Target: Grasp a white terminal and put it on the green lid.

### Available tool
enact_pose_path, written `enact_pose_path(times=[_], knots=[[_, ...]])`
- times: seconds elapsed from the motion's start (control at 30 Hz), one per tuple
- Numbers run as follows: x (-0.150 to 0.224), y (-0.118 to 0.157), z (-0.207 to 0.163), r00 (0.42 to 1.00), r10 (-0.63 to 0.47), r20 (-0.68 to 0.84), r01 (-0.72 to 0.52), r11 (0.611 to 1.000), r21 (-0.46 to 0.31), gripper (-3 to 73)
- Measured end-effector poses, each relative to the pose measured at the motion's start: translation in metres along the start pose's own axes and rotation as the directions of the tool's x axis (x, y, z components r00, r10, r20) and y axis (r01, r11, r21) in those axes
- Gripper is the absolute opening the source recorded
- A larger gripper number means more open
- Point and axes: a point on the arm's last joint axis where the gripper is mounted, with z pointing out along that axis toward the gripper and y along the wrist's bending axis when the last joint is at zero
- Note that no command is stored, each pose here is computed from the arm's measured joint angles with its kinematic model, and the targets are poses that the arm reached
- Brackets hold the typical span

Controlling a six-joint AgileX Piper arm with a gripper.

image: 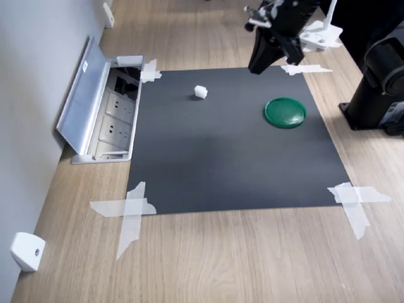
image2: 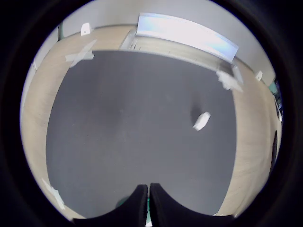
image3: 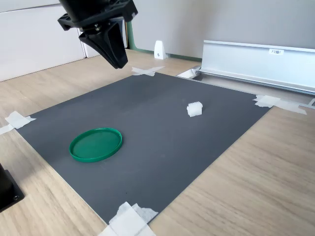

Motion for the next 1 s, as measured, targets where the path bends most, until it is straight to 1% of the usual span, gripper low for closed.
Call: enact_pose_path(times=[0.13, 0.33, 0.5, 0.63, 0.7, 0.8, 1.0], knots=[[-0.015, -0.003, 0.011, 0.995, 0.006, -0.102, -0.009, 0.999, -0.033, 4.7], [-0.035, -0.029, 0.016, 0.991, 0.034, -0.126, -0.04, 0.998, -0.044, 17.5], [-0.039, -0.054, 0.022, 0.986, 0.017, -0.166, -0.024, 0.999, -0.042, 31.5], [-0.044, -0.07, 0.023, 0.988, 0.0, -0.152, -0.005, 1.0, -0.028, 44.2], [-0.048, -0.078, 0.025, 0.99, -0.007, -0.143, 0.005, 1.0, -0.017, 48.8], [-0.053, -0.09, 0.032, 0.989, -0.002, -0.146, 0.002, 1.0, -0.004, 52.0], [-0.057, -0.099, 0.056, 0.985, 0.004, -0.171, -0.004, 1.0, -0.001, 52.6]])
